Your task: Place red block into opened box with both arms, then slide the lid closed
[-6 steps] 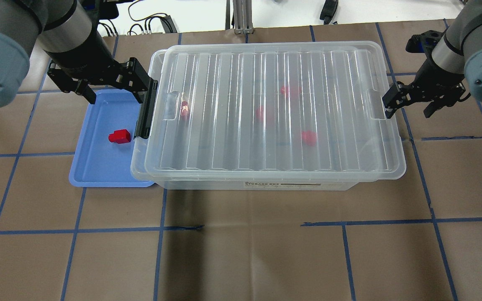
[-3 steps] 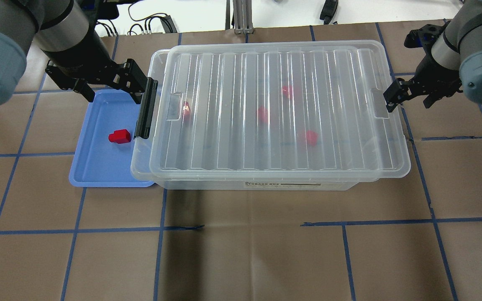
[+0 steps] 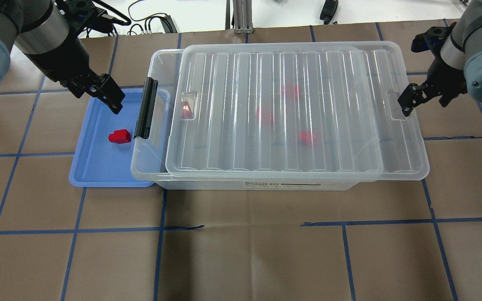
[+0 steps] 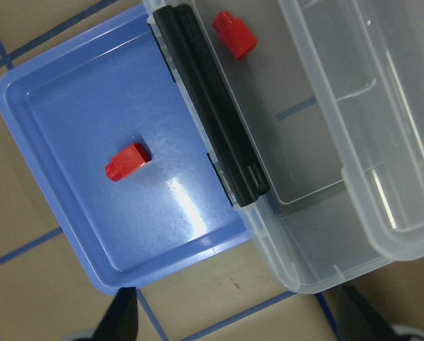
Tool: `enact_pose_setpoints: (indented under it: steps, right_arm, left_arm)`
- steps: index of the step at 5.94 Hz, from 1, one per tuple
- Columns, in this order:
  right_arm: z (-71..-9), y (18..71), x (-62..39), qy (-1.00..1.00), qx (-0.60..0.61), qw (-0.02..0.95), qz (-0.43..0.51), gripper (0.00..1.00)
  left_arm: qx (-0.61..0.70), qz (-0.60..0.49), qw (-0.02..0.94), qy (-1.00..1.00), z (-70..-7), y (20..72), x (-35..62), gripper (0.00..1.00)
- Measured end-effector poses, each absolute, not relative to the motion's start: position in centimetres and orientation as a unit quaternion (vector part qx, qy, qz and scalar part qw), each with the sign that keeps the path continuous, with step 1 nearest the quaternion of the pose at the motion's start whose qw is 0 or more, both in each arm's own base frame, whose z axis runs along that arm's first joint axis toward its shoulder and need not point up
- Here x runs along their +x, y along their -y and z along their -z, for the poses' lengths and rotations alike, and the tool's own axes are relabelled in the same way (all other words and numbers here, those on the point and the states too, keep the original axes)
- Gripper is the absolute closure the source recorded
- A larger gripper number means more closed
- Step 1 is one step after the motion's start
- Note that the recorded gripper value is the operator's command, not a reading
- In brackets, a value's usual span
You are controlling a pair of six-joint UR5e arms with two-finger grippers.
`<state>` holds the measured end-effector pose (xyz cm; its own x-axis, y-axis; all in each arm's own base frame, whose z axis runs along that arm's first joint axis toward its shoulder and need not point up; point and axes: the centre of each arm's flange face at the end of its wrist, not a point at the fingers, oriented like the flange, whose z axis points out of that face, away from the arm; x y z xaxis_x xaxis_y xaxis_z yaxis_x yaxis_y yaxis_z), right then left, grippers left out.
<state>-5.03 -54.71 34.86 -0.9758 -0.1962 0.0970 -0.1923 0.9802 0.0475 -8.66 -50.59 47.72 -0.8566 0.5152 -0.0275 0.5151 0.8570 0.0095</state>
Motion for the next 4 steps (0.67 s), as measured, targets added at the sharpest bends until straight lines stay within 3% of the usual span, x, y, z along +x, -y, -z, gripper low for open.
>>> enact_pose_setpoints:
  steps: [4]
  right_arm:
    - [-34.9,53.7,-11.6,0.994,0.084,0.059,0.03,0.0]
  left_arm:
    - [0.559,-0.025,-0.004,-0.829,-40.3,56.2,0.5,0.02]
